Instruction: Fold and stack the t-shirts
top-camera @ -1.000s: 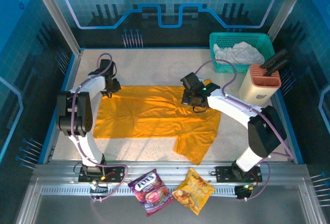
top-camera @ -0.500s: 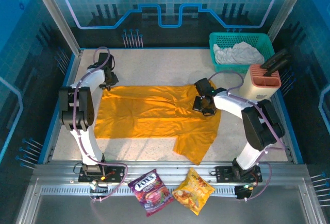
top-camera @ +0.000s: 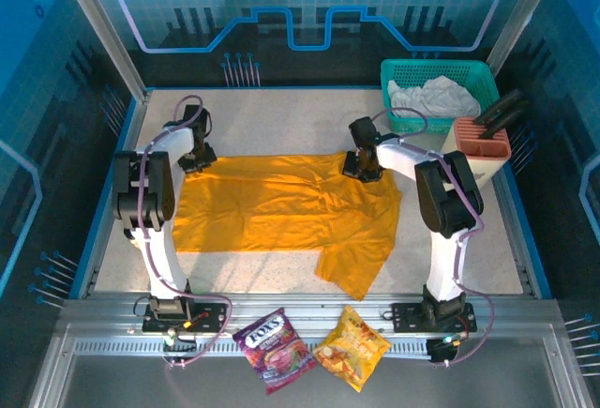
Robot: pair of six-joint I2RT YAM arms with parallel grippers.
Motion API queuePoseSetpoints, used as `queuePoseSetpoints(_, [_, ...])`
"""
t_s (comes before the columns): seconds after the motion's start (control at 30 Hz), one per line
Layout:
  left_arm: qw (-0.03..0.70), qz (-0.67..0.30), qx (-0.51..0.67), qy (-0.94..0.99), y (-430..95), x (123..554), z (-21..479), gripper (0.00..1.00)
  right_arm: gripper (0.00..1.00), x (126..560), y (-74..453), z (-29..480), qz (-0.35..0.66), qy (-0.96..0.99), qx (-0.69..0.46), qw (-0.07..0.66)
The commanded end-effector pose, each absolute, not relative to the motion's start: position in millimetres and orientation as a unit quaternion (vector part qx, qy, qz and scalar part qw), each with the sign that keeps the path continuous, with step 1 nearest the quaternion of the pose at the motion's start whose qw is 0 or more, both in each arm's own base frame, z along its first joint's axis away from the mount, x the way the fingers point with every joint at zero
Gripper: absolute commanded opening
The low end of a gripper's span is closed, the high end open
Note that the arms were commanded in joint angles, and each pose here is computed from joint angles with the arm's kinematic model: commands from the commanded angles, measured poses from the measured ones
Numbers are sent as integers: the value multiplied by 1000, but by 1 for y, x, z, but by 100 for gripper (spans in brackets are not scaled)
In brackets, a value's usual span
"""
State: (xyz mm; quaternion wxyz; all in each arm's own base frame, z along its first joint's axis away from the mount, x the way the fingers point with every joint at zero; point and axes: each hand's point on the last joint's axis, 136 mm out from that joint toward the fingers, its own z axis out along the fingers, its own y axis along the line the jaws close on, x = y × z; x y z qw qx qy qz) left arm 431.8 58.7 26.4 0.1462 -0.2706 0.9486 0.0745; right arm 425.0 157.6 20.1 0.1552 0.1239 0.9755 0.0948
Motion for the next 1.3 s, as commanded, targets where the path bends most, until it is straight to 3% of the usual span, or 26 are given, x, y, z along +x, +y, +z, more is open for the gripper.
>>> queuePoseSetpoints(0.0, [109, 89, -257, 956, 62, 429, 15, 18, 0, 425, 150, -1, 84, 982, 128, 113])
queuePoseSetpoints(0.27, [83, 115, -229, 963, 70, 466, 4, 18, 0, 452, 140, -13, 89, 982, 136, 92])
queuePoseSetpoints(0.5, [109, 138, -224, 959, 85, 491, 23, 18, 0, 476, 136, -6, 77, 983, 139, 95])
queuePoseSetpoints(0.8, [206, 156, -259, 930, 98, 476, 110, 54, 0, 483, 145, 24, 111, 981, 105, 119])
queuePoseSetpoints(0.93, [262, 152, -289, 908, 99, 440, 178, 71, 16, 474, 156, 66, 122, 977, 51, 166])
queuePoseSetpoints(1.03, [267, 156, -308, 900, 100, 403, 210, 76, 29, 458, 162, 97, 130, 972, 12, 197])
queuePoseSetpoints(1.27, [213, 114, -327, 914, 82, 331, 191, 76, 47, 405, 167, 134, 158, 957, -59, 236])
